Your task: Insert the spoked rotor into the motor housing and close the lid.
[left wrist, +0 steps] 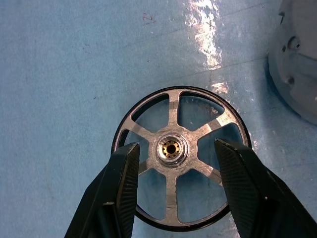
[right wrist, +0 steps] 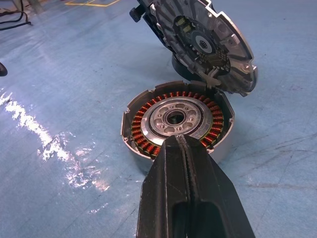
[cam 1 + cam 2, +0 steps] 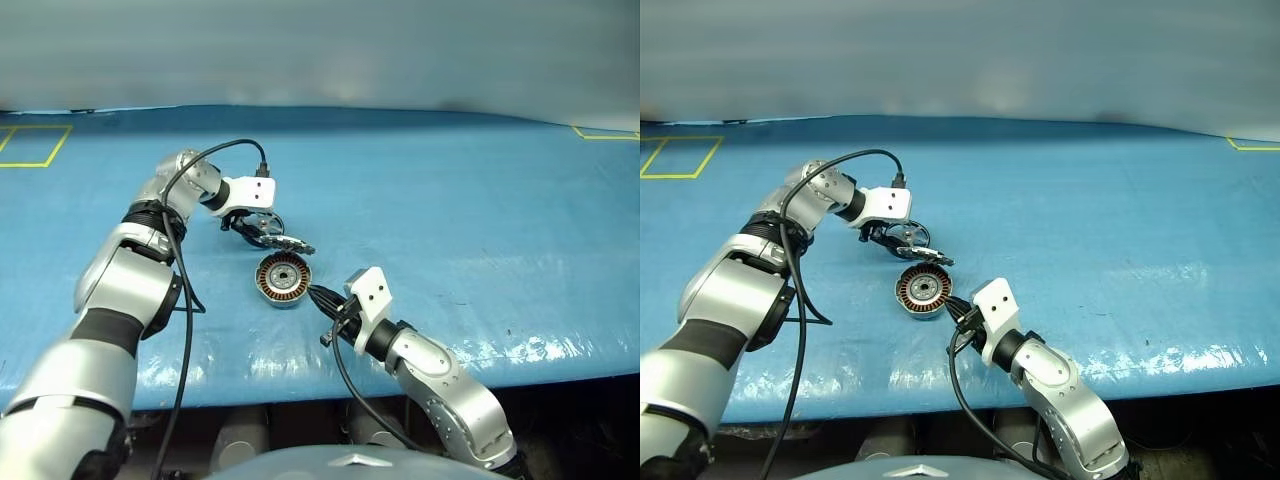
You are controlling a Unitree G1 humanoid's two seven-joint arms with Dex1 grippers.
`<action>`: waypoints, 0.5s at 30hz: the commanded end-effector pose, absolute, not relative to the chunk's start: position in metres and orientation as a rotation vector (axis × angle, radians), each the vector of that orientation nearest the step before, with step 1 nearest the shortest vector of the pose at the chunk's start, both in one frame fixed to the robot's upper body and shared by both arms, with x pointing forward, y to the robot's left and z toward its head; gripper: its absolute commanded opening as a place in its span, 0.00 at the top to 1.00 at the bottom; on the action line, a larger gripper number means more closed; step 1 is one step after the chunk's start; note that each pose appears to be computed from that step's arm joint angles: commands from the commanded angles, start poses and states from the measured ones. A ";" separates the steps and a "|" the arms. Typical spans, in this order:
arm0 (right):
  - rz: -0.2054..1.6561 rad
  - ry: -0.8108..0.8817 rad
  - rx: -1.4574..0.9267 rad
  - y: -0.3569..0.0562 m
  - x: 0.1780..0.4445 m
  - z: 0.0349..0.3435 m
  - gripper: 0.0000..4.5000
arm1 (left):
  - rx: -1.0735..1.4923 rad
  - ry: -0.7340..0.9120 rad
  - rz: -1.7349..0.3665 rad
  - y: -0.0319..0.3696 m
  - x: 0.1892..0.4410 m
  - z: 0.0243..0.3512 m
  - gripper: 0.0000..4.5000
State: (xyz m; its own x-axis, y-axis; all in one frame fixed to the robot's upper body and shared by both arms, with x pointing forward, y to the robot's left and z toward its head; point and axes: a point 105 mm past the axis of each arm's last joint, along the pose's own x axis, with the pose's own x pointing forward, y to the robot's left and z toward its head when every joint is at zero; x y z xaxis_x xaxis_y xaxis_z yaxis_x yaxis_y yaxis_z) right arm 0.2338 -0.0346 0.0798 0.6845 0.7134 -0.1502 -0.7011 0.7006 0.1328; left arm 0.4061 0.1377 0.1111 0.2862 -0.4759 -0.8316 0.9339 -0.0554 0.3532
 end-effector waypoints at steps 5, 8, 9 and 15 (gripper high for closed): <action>0.799 0.161 0.071 -0.032 0.235 0.088 1.00 | 1.089 0.580 -1.241 0.140 0.405 0.106 0.42; 0.799 0.161 0.072 -0.031 0.235 0.088 1.00 | 1.084 0.590 -1.238 0.142 0.405 0.104 0.42; 0.800 0.161 0.071 -0.031 0.235 0.087 1.00 | 1.084 0.594 -1.237 0.143 0.404 0.103 0.42; 0.804 0.160 0.072 -0.031 0.235 0.088 1.00 | 1.074 0.607 -1.223 0.147 0.404 0.103 0.42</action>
State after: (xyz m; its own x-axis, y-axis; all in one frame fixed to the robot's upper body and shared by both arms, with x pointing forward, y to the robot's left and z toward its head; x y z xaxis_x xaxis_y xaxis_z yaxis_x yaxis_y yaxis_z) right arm 0.2344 -0.0332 0.0782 0.6828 0.7140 -0.1548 -0.7015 0.6999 0.1344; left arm 0.4027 0.1428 0.0993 0.2669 -0.4523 -0.8510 0.9482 -0.0347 0.3158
